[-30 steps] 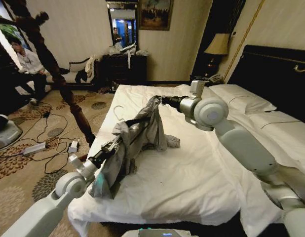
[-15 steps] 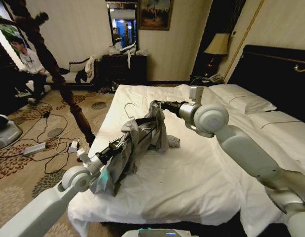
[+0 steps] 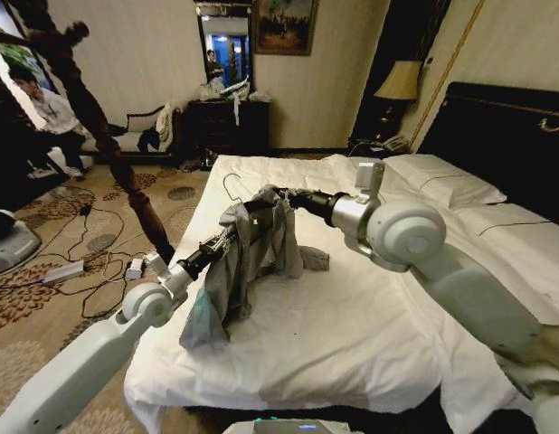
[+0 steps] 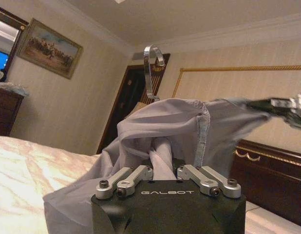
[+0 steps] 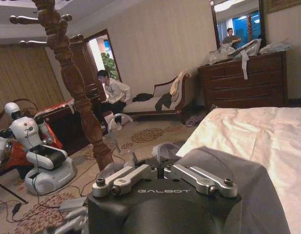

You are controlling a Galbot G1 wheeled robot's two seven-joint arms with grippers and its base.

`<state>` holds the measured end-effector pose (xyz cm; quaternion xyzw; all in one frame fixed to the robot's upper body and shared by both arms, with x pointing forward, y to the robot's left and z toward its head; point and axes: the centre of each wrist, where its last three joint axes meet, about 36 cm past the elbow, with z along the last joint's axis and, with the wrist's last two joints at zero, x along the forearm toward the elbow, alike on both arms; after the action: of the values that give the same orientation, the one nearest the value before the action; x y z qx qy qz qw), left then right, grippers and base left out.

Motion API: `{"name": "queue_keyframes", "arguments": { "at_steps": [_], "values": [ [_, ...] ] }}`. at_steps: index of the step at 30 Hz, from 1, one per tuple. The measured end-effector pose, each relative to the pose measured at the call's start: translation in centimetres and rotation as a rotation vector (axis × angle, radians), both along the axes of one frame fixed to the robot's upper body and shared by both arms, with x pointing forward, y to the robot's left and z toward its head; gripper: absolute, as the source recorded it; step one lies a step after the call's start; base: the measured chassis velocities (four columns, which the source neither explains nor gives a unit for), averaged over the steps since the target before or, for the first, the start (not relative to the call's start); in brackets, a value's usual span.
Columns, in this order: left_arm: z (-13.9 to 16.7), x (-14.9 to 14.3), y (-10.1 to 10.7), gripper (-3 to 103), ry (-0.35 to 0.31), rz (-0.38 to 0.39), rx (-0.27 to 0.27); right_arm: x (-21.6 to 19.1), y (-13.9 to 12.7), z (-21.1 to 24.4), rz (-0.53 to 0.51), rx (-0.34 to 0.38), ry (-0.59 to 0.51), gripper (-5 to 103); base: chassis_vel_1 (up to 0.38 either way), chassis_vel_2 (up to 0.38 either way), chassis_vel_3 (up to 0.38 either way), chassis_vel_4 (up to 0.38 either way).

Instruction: Pick up the clothes from the bed and hang them on the clothes hanger.

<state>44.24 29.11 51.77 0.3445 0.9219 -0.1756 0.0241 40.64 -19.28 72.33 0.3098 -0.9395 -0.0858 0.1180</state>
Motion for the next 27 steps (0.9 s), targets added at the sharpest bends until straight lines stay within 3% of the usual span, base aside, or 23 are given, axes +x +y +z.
{"name": "queue_keyframes", "arguments": {
  "at_steps": [10,20,27],
  "values": [
    [2.5,3.0,-1.3,16,-0.033,-0.010,-0.021,-2.7,-1.3,-1.1,0.006,-0.004,0.025,0,0.000,0.000,0.000,0.000],
    [3.9,4.5,-0.4,16,-0.045,0.034,-0.022,-4.2,-0.7,-2.3,0.044,-0.003,0.038,0,0.000,0.000,0.000,0.000],
    [5.4,4.6,0.8,16,-0.065,0.058,-0.025,-5.6,-0.1,-4.3,0.079,-0.056,0.056,0,0.000,0.000,0.000,0.000]
  ]
}}
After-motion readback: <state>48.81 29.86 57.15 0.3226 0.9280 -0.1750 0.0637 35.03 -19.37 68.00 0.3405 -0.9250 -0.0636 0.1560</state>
